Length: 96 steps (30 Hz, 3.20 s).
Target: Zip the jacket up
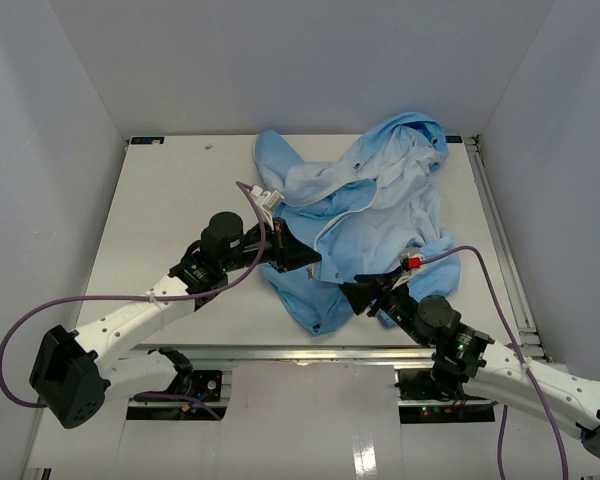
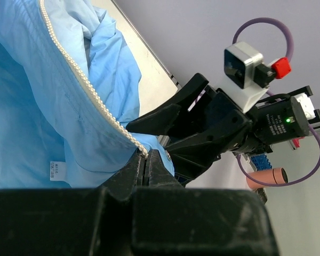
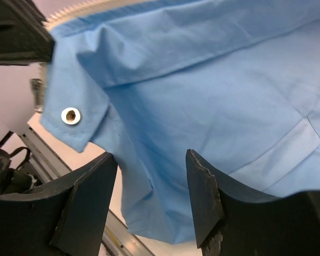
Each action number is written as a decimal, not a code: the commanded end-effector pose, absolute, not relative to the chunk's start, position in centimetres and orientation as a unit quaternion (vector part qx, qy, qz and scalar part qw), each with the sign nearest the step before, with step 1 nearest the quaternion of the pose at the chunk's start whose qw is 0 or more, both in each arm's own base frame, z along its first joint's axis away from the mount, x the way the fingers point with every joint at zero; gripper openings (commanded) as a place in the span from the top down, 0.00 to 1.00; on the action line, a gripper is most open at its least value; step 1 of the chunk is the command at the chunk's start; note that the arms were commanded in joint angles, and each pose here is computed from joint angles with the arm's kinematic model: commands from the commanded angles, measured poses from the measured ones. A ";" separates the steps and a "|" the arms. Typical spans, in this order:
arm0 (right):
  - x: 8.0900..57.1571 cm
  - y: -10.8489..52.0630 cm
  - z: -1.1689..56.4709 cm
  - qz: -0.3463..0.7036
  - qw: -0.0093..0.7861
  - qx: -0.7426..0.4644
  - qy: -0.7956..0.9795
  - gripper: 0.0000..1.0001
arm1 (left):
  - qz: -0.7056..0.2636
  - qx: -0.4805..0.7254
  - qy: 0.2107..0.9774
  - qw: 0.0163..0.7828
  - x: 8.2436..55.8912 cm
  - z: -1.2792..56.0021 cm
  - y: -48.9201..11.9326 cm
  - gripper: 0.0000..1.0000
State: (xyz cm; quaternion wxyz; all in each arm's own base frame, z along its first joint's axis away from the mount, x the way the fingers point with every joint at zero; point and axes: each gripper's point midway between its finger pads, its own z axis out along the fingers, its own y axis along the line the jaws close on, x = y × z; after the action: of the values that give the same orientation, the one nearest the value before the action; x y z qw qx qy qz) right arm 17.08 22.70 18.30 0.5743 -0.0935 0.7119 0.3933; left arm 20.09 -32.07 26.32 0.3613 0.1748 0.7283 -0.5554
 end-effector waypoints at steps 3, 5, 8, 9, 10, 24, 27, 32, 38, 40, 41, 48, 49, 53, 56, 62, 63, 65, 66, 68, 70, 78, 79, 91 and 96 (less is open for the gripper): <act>14.3 24.2 24.8 0.479 0.589 -0.155 0.632 0.40 | -0.558 0.178 0.715 0.381 20.1 27.0 -31.7 1.00; 13.8 24.3 25.5 0.487 0.591 -0.166 0.622 0.40 | -0.559 0.177 0.716 0.380 20.1 26.9 -31.8 1.00; 13.3 24.3 26.5 0.501 0.593 -0.173 0.606 0.41 | -0.559 0.175 0.716 0.380 20.2 26.8 -31.8 1.00; 13.2 24.3 26.7 0.503 0.594 -0.174 0.603 0.41 | -0.559 0.175 0.715 0.381 20.2 26.8 -31.8 1.00; 13.1 24.3 26.9 0.504 0.595 -0.174 0.601 0.41 | -0.559 0.175 0.715 0.382 20.2 26.9 -31.8 1.00; 14.2 25.6 28.4 0.496 0.589 -0.167 0.616 0.41 | -0.558 0.172 0.709 0.396 20.2 27.2 -31.4 1.00; 15.1 26.6 28.1 0.484 0.581 -0.164 0.633 0.42 | -0.560 0.173 0.705 0.399 20.1 27.4 -31.4 1.00; 15.8 28.0 27.2 0.481 0.572 -0.163 0.644 0.42 | -0.566 0.176 0.696 0.405 19.8 27.7 -31.2 1.00; 16.2 28.8 26.6 0.480 0.570 -0.166 0.646 0.42 | -0.572 0.181 0.688 0.409 19.5 27.9 -31.1 1.00; 16.2 28.9 26.8 0.484 0.573 -0.165 0.641 0.43 | -0.575 0.182 0.683 0.412 19.4 28.1 -31.1 1.00; 16.2 29.0 26.9 0.484 0.573 -0.165 0.640 0.43 | -0.576 0.183 0.682 0.412 19.3 28.2 -31.1 1.00; 16.3 29.5 26.8 0.486 0.572 -0.170 0.638 0.45 | -0.585 0.186 0.674 0.412 19.1 28.6 -31.1 1.00; 16.3 29.5 26.7 0.486 0.572 -0.169 0.639 0.45 | -0.585 0.185 0.674 0.412 19.1 28.5 -31.1 1.00; 16.4 29.4 26.4 0.483 0.572 -0.167 0.642 0.48 | -0.586 0.186 0.673 0.412 19.0 28.6 -31.1 1.00; 16.5 29.3 26.3 0.481 0.573 -0.166 0.643 0.51 | -0.585 0.186 0.672 0.413 19.0 28.6 -31.1 1.00; 16.4 29.8 26.0 0.483 0.569 -0.176 0.642 0.70 | -0.586 0.186 0.673 0.412 19.1 28.5 -31.2 1.00; 16.3 29.9 25.9 0.483 0.568 -0.178 0.642 0.72 | -0.586 0.186 0.672 0.412 19.1 28.5 -31.2 1.00; 16.2 30.0 25.9 0.486 0.567 -0.183 0.639 0.79 | -0.587 0.188 0.671 0.411 19.0 28.6 -31.2 1.00; 16.1 30.1 25.9 0.489 0.567 -0.185 0.637 0.80 | -0.588 0.189 0.670 0.412 19.0 28.6 -31.2 1.00; 15.9 30.1 26.0 0.491 0.568 -0.189 0.633 0.83 | -0.588 0.192 0.669 0.412 18.9 28.6 -31.2 1.00; 15.8 30.0 25.9 0.492 0.568 -0.191 0.631 0.84 | -0.588 0.193 0.669 0.411 18.9 28.5 -31.3 1.00; 15.9 30.0 26.0 0.492 0.571 -0.188 0.629 0.74 | -0.593 0.194 0.665 0.410 18.9 28.6 -31.4 1.00; 15.9 30.0 25.9 0.492 0.571 -0.186 0.630 0.76 | -0.594 0.195 0.664 0.410 18.8 28.6 -31.4 1.00; 15.8 29.9 24.3 0.479 0.583 -0.211 0.622 0.92 | -0.560 0.190 0.684 0.427 19.8 28.0 -30.9 0.58; 16.0 27.7 21.6 0.456 0.603 -0.199 0.623 0.92 | -0.500 0.150 0.726 0.448 21.8 26.7 -29.1 0.42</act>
State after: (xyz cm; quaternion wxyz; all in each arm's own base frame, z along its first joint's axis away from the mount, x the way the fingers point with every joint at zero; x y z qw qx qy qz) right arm 15.86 29.34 21.35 0.5610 -0.2131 0.6550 0.4591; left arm 20.11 -30.96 25.86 0.4074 0.1770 0.7084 -0.5485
